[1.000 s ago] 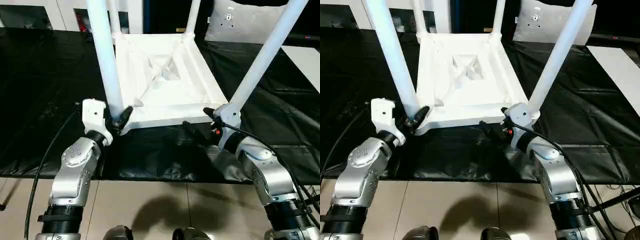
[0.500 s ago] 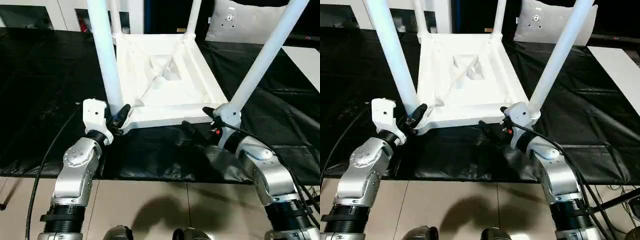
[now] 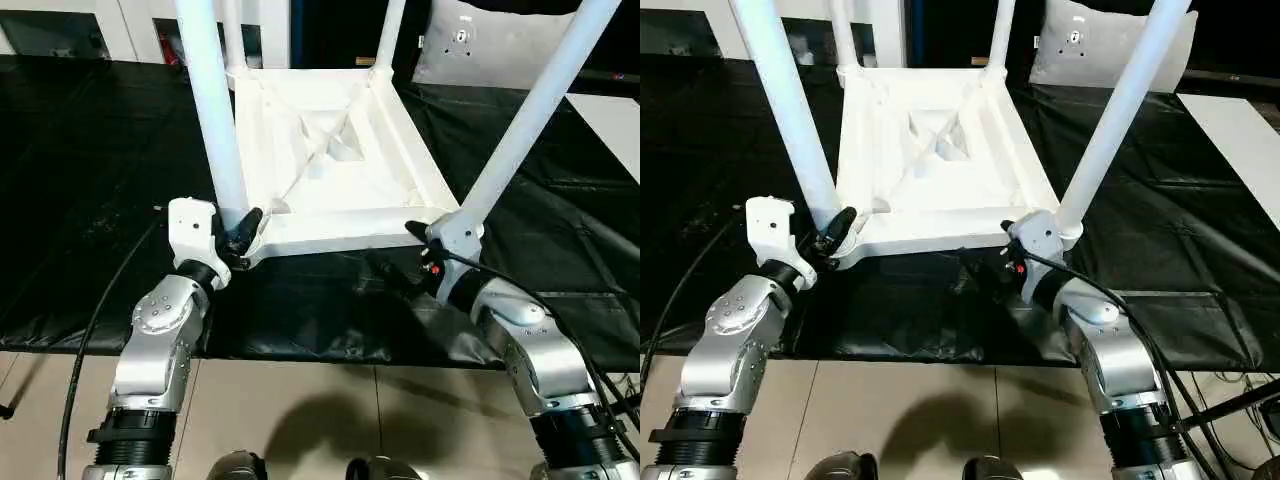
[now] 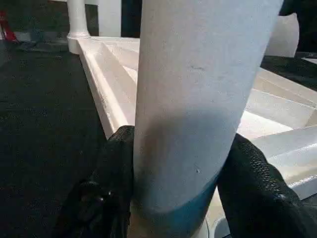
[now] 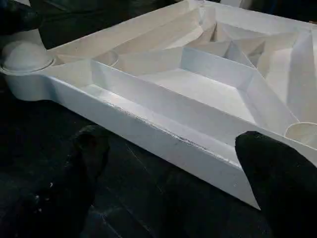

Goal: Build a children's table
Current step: Flip table

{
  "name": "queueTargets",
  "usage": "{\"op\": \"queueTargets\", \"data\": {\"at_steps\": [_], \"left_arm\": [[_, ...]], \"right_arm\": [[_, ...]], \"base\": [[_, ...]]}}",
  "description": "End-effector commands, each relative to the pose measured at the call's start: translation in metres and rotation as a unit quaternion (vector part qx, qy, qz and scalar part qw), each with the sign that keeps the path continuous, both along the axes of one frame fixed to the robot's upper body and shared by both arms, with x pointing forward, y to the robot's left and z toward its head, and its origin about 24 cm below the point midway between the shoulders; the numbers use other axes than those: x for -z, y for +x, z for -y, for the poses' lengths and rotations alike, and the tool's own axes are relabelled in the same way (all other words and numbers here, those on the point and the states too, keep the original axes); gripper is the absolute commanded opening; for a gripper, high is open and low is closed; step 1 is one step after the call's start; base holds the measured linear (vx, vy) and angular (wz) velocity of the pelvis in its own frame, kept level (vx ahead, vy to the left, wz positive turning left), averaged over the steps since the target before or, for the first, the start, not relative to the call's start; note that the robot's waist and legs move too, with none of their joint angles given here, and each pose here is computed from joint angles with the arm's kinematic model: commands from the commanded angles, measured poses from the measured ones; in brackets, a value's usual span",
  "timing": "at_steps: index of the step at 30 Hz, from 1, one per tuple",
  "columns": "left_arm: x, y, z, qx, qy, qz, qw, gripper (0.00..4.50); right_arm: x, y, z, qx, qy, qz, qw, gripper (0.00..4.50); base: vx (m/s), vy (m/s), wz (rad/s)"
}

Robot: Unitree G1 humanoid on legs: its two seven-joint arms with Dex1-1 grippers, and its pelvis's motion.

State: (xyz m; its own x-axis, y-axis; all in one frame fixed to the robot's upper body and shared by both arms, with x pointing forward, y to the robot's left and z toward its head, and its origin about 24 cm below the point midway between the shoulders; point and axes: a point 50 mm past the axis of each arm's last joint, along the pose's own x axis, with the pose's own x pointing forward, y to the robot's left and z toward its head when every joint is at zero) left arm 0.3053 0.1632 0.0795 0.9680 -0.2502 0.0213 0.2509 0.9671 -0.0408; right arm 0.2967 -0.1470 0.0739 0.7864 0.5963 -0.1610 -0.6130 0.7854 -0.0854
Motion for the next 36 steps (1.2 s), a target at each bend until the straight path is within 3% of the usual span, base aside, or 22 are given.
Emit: {"op": "queueTargets", "data": {"at_steps": [1,13,22,27,31,33,36], "left_arm": [[0.004,-0.001,0.002,-0.005,-0.037,-0.017,0.999,2.04],[0.001,0.001,0.002,-0.027,-0.116,-0.035,0.992,2.04],[0.008,0.002,0.001,-0.055,-0.199,-0.086,0.975,2.04],[0.013,0.000,0.003,-0.057,-0.209,-0.111,0.970,2.04],[0.014,-0.001,0.007,-0.049,-0.229,-0.122,0.965,2.04],[0.011,-0.001,0.011,-0.045,-0.274,-0.130,0.952,2.04],[0.007,0.000,0.017,-0.031,-0.288,-0.134,0.948,2.04]], "right_arm": [[-0.005,-0.001,0.002,-0.004,-0.003,0.009,1.000,4.50],[-0.005,-0.001,0.001,-0.005,-0.003,0.009,1.000,4.50],[-0.005,-0.002,0.003,0.007,0.025,0.003,1.000,4.50],[-0.008,-0.001,0.003,0.011,0.037,0.002,0.999,4.50],[-0.012,0.002,0.005,0.027,0.072,-0.003,0.997,4.50],[-0.017,0.008,0.009,0.062,0.135,-0.027,0.989,4.50],[-0.017,0.012,0.011,0.078,0.188,-0.057,0.977,4.50]], "base": [[0.000,0.000,0.00],[0.000,0.000,0.00],[0.000,0.000,0.00],[0.000,0.000,0.00],[0.000,0.000,0.00],[0.000,0.000,0.00],[0.000,0.000,0.00]]}}
